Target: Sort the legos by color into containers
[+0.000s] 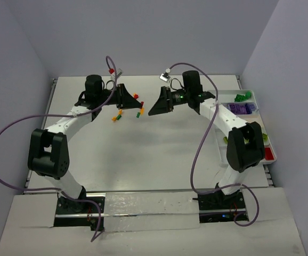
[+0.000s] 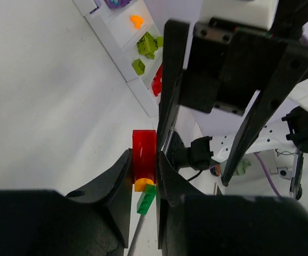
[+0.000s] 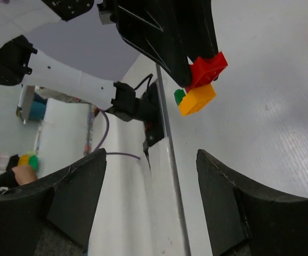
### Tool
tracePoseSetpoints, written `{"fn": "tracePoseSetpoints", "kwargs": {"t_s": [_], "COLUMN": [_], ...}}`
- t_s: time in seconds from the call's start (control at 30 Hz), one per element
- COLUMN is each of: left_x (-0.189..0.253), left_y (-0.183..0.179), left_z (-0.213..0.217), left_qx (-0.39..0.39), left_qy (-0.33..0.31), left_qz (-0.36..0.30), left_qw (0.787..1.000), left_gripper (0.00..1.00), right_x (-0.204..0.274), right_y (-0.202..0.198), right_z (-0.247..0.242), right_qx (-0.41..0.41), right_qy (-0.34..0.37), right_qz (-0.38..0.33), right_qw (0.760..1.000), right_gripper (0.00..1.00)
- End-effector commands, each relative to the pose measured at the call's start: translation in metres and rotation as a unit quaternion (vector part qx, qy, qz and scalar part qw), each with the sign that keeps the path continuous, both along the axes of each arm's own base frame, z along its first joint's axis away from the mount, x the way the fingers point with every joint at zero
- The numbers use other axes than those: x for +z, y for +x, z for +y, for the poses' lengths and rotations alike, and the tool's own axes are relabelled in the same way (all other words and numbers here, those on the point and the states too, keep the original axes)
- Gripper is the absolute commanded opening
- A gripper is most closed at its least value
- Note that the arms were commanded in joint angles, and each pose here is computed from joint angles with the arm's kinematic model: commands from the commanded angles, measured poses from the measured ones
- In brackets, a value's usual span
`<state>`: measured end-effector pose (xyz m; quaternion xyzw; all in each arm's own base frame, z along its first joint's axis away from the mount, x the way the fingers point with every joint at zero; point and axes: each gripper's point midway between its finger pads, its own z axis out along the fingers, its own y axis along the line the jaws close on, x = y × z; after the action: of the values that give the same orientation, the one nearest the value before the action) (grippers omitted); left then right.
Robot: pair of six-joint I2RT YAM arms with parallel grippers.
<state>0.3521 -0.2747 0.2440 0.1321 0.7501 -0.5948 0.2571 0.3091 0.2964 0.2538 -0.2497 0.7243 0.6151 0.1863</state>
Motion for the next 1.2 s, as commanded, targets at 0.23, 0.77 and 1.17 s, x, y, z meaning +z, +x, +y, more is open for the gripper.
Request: {"fn": "tracePoseSetpoints", "kwargs": {"t_s": [0.23,0.77,1.17], "left_x": [0.031,-0.012,-0.021], "left_y": [0.042,0.097,0.093], "left_z": [0.001,0.022,0.016], "left_qx": [0.117,0.368,0.415], "left_qy": [-0.049,0.177,0.223], "left_qz": [0.019,0.103,0.092], "left_qw": [0.992,0.907,0.877], "left_gripper": [0.0,0.0,0.0], "right_x": [0.033,0.003,-0.02], "right_y": [0.026,0.063,0.081], "right_z": [0.008,0.018,0.005], "right_qx": [-0.101,-0.191,-0.246], "right_qy": [0.035,-0.075,-0.139], "right_qz": [-0.043,-0.038,-0.033], "right_qw": [0.993,0.978,0.959], "right_gripper": [0.64,0.48,0.62]}}
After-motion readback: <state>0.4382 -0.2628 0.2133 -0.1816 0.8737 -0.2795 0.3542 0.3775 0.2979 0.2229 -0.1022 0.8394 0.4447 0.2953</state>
